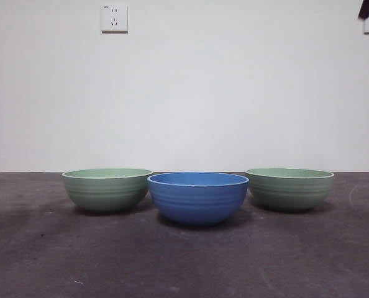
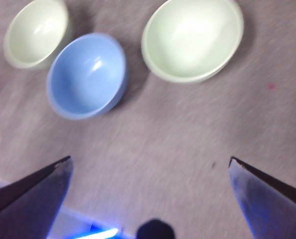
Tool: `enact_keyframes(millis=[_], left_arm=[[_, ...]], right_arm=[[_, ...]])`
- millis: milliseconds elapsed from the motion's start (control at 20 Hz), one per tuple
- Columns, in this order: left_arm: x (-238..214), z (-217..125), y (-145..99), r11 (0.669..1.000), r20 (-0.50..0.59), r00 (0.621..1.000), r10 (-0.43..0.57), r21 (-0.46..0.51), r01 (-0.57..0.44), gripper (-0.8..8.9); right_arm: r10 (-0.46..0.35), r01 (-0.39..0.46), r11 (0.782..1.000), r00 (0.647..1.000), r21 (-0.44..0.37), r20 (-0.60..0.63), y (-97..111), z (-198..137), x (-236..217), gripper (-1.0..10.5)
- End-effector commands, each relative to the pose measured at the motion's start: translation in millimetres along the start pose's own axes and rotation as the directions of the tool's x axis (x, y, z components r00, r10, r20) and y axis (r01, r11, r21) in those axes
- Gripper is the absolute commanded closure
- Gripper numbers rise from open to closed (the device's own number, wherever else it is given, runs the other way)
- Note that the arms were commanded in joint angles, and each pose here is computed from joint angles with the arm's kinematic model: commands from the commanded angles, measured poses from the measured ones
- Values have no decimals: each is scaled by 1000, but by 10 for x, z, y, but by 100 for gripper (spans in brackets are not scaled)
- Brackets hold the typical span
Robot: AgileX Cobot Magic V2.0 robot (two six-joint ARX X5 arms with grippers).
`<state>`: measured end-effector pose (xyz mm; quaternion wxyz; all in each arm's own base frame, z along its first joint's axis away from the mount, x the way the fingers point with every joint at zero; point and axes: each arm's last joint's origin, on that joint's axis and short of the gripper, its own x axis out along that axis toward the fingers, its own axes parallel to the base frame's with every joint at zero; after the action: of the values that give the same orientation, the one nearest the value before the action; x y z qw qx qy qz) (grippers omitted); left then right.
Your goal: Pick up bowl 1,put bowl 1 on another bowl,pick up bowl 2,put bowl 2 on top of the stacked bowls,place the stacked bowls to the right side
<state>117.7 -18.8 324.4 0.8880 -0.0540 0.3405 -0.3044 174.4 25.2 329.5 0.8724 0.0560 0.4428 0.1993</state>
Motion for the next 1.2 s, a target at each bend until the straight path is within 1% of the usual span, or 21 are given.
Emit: enact_keyframes(millis=[50,150,300,450,550,600,700,800,900,950,1050,1150,1200], left_arm=[[-7,8,-8,1000,6,1000,-4,10,4,154],[-7,7,-8,1000,4,1000,-4,9,4,154],[-7,5,-8,1000,3,1000,-4,8,4,154],[-7,6,-8,1000,3,1000,-4,8,4,154],[-6,6,-8,1000,3,1000,-4,8,4,154],[-6,5,-8,1000,2,1000,-4,7,4,154],[-7,5,-8,1000,3,1000,-4,8,4,154],[-7,5,-8,1000,2,1000,-4,7,4,154],[-6,5,-8,1000,2,1000,-4,7,4,154],[-6,5,-8,1000,2,1000,-4,7,4,154],[-7,5,-8,1000,2,1000,-4,7,4,154],[-6,5,-8,1000,2,1000,-4,7,4,154],[-6,5,-7,1000,2,1000,-3,7,3,154]], right_arm=[[-28,27,998,999,58,20,-61,131,150,381],[-51,49,995,999,88,16,-151,256,369,383],[-54,56,991,998,123,-19,-293,388,745,384],[-97,106,984,993,145,-68,-448,449,1126,384],[-99,113,982,990,153,-98,-536,458,1357,387],[-98,115,981,989,156,-111,-575,456,1463,404],[-97,118,980,987,162,-129,-644,448,1648,477],[-96,121,978,984,168,-147,-699,428,1795,486],[-95,123,977,982,172,-163,-739,406,1904,609],[-95,124,977,981,173,-167,-756,398,1950,639],[-95,125,977,981,174,-170,-779,388,2012,648],[-95,122,978,983,171,-159,-790,395,2042,812],[-95,120,978,984,169,-149,-791,405,2043,864]])
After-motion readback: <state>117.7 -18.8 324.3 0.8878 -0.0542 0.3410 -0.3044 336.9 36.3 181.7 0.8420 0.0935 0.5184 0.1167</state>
